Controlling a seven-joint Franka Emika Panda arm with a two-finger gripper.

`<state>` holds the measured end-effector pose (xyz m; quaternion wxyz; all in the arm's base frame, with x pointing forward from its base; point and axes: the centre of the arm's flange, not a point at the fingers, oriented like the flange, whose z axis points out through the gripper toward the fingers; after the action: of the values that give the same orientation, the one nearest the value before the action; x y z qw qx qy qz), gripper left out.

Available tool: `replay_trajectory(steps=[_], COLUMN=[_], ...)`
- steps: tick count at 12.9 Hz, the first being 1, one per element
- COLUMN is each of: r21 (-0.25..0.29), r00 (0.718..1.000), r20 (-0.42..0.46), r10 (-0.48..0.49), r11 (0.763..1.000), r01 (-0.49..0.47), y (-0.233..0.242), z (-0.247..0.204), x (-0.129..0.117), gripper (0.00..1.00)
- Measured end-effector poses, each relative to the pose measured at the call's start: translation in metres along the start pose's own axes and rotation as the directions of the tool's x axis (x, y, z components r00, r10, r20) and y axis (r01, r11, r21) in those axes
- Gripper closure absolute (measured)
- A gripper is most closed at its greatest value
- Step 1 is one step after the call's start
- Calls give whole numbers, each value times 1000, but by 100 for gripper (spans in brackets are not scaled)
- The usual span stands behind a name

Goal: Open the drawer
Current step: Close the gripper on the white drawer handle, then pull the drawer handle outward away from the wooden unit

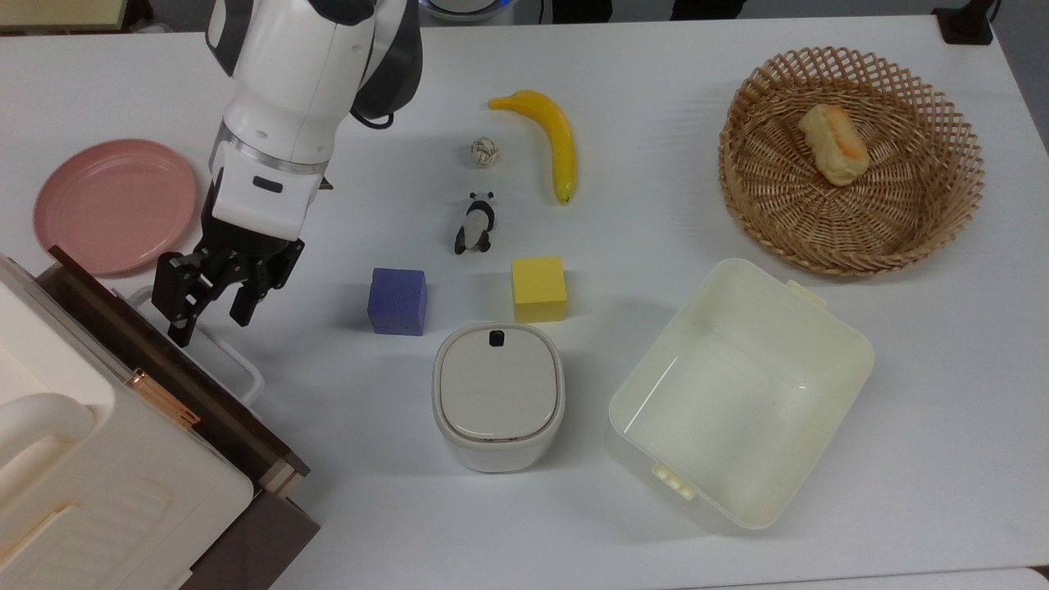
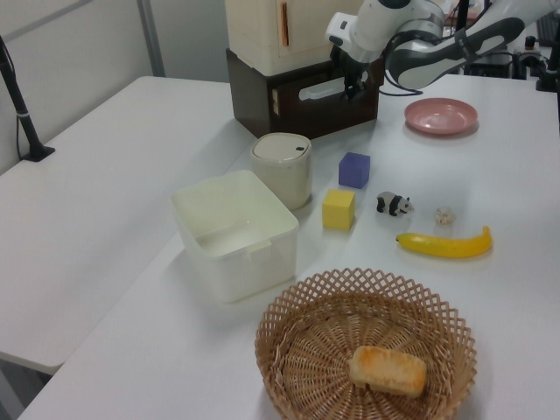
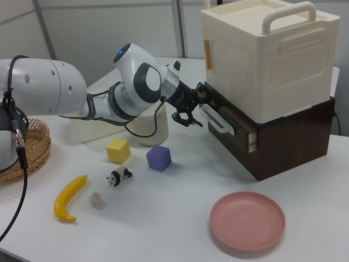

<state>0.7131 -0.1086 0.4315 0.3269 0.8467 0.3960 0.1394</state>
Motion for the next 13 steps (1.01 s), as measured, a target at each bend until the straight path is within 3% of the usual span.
replay_trajectory(steps=[2,6,10,13], r21=[1,4,7,15], r00=[1000,1000,1000,1000], r20=[2,1,2,6], r10=[-5,-8,-9,-12], r11=[1000,1000,1000,1000], r01=[5,8,9,12], y=[-2,-4,-5,-9], z=[3,6,8,14], x=[0,0,0,1], gripper=[28,37,61,69])
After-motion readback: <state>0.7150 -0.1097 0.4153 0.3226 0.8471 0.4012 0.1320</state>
